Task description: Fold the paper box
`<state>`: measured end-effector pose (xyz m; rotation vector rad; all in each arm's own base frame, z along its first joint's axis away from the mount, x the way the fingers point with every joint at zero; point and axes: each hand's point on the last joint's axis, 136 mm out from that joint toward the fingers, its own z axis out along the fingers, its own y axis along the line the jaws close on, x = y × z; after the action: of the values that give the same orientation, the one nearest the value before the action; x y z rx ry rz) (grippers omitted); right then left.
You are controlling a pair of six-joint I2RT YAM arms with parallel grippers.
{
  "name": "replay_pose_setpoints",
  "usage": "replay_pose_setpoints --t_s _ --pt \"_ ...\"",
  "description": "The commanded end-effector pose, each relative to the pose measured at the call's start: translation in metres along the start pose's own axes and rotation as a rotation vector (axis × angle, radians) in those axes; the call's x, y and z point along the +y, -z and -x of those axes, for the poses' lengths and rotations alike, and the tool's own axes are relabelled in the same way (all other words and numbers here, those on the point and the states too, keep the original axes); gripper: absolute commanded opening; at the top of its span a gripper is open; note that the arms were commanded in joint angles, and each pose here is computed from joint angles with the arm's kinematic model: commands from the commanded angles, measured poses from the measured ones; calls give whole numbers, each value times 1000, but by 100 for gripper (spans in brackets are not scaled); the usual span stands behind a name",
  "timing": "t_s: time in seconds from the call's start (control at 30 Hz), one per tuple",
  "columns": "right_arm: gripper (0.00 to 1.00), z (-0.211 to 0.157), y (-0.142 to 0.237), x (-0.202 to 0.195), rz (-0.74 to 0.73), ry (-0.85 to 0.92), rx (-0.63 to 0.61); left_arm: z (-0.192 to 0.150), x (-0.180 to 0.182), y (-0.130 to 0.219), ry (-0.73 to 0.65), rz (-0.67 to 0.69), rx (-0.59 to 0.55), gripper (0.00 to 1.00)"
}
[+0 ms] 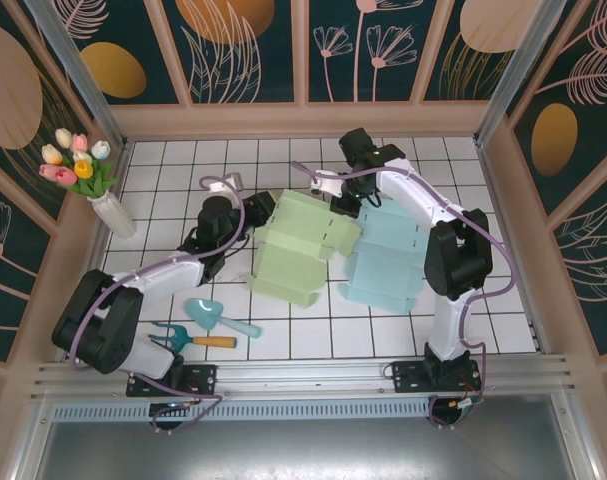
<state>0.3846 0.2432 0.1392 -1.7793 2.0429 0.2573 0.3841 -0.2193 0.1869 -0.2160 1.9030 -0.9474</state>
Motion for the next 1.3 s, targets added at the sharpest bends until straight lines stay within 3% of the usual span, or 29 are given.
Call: replay_pose_setpoints --t_s 0.0,0.3,0.77,1.27 --pt "0 2 -1 -1 -15 36 -4 -20 36 14 -103 122 23 40" --pt "0 -1 -11 3 -14 47 30 -38 67 18 -122 209 46 53" --pt "0 -2 -8 -4 -38 42 19 -53 77 4 -84 235 107 53" --pt "0 -6 -14 -8 -57 47 29 -63 21 -13 34 -41 178 39"
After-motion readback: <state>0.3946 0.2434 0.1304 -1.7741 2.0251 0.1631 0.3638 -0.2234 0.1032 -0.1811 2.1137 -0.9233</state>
